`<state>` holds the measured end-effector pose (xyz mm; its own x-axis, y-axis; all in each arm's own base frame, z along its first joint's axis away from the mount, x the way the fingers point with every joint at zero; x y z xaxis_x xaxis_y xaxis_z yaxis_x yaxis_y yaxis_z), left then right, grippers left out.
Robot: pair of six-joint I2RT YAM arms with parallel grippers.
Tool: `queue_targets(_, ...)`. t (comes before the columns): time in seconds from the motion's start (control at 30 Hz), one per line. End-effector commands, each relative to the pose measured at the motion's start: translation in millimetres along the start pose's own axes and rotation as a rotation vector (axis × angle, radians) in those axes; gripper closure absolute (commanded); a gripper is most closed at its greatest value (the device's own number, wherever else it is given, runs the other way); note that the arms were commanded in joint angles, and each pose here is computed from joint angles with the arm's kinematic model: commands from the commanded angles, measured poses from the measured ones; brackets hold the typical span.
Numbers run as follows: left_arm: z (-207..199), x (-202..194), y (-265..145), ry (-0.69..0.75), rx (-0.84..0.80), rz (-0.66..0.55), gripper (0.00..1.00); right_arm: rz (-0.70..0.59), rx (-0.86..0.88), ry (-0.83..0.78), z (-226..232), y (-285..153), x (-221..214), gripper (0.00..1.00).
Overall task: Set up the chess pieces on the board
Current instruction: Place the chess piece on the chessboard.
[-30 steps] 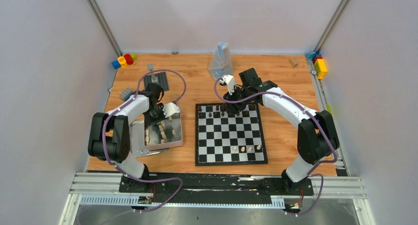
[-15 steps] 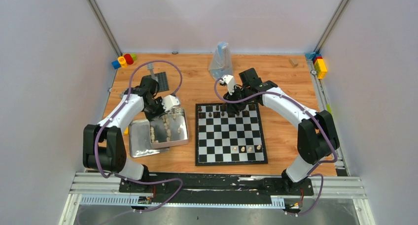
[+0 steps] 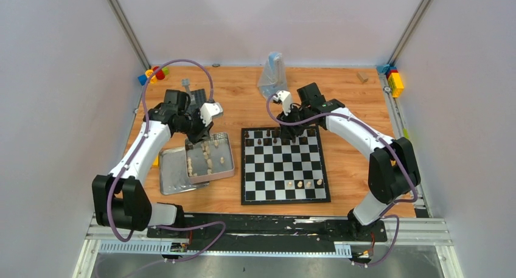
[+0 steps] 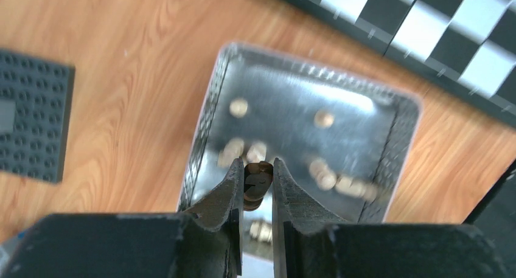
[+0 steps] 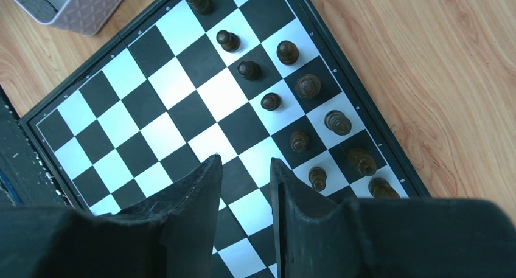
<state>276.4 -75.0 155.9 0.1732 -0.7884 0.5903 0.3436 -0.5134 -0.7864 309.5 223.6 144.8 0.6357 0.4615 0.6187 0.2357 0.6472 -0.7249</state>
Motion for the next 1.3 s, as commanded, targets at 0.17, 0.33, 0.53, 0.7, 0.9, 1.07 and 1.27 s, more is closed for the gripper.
queue_targets(0.17,-1.0,106.9,0.8,0.064,-0.151,-0.530,0.97,-0.178,0.022,-0.009,5.1,-39.1,36.2,0.64)
queue_targets(0.33,-37.2,147.9,30.5,0.193,-0.329,-0.651,0.93,-0.201,-0.040,0.025,-12.6,-56.1,28.6,0.64)
queue_targets(0.53,-85.8,176.0,70.6,0.319,-0.534,-0.750,0.93,-0.240,-0.083,0.094,-31.9,-78.5,10.7,0.64)
queue_targets(0.7,-114.9,185.5,103.6,0.365,-0.660,-0.770,0.93,-0.263,-0.107,0.125,-42.7,-86.1,0.8,0.64)
queue_targets(0.9,-130.0,173.4,138.8,0.360,-0.736,-0.746,0.94,-0.266,-0.105,0.142,-46.1,-86.6,-3.0,0.64)
queue_targets(1.07,-133.6,163.3,152.7,0.356,-0.730,-0.737,0.90,-0.254,-0.083,0.154,-46.6,-80.7,-4.9,0.64)
queue_targets(1.27,-135.7,154.0,164.8,0.337,-0.738,-0.715,0.88,-0.251,-0.076,0.153,-46.1,-79.6,-5.7,0.64)
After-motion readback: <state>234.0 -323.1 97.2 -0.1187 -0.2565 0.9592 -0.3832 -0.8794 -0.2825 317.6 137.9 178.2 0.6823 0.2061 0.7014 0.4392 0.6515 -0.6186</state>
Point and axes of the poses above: each gripper's point midway between its finger pads, its own y axis out along the fingers, its own z axis along the line the jaws close on, x = y × z, the point moved 3 cm from there along -y, back along the fingers, and after that the axes turned 12 degrees about y, right-handed, at the moved point
